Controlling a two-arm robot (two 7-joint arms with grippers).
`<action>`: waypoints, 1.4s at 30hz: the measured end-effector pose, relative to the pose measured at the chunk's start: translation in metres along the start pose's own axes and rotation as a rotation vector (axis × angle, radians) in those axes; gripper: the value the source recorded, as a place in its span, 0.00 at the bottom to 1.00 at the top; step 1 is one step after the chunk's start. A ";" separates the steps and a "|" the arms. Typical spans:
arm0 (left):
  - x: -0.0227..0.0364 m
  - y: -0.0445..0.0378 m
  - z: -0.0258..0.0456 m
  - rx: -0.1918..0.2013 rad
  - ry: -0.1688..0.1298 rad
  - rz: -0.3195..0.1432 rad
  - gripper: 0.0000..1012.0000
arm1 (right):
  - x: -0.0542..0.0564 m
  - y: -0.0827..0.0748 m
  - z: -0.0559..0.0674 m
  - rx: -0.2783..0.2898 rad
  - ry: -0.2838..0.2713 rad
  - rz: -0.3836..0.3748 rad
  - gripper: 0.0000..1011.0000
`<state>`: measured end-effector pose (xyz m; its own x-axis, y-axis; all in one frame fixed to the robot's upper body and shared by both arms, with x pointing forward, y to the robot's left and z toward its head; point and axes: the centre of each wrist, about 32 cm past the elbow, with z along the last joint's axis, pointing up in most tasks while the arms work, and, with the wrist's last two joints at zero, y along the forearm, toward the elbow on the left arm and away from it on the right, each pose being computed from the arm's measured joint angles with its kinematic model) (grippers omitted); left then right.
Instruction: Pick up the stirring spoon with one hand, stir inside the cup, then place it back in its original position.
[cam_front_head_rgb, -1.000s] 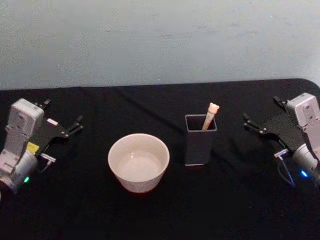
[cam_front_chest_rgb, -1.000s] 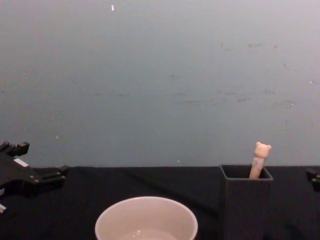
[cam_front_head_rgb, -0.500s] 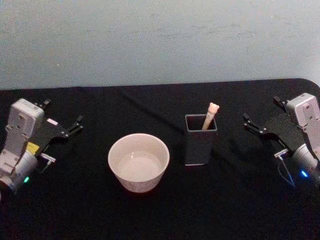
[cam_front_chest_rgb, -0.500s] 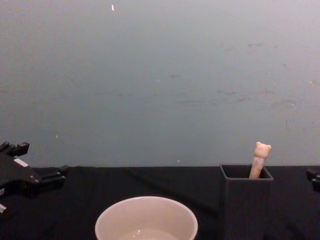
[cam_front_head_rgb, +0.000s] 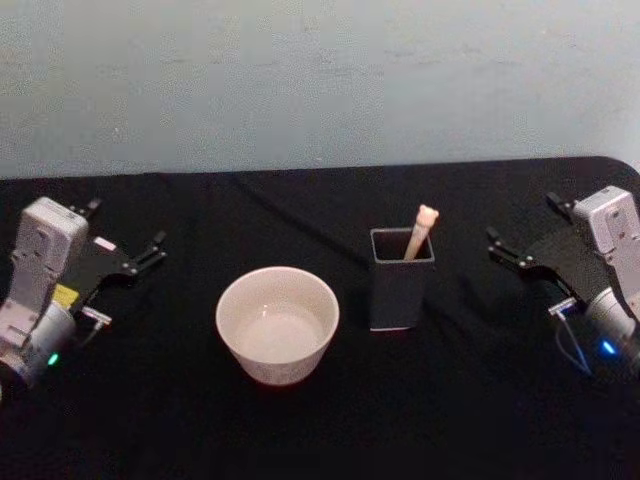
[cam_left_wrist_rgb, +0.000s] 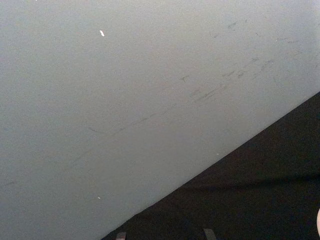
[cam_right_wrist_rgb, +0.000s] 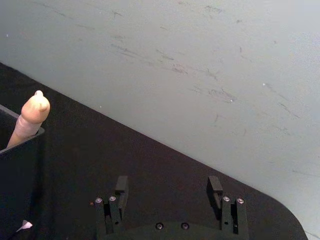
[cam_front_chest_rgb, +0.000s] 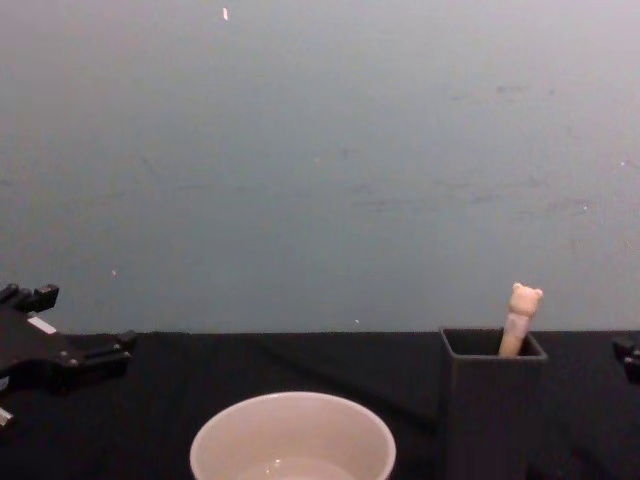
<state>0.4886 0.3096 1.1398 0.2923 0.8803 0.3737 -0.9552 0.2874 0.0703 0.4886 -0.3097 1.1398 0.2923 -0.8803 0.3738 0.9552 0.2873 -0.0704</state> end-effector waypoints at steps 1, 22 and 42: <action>0.0000 0.0000 0.0000 0.000 0.000 0.000 0.99 | 0.000 0.000 0.000 0.000 0.000 0.000 0.99; 0.0000 0.0000 0.0000 0.000 0.000 0.000 0.99 | 0.012 -0.003 0.003 0.052 0.063 0.034 0.99; 0.0000 0.0000 0.0000 0.000 0.000 0.000 0.99 | 0.004 -0.022 0.018 0.147 0.190 0.321 0.99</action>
<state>0.4886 0.3097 1.1398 0.2923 0.8803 0.3737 -0.9553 0.2873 0.0703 0.4677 -0.3128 1.1591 0.5911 -0.7873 0.1756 0.8014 0.5978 -0.0173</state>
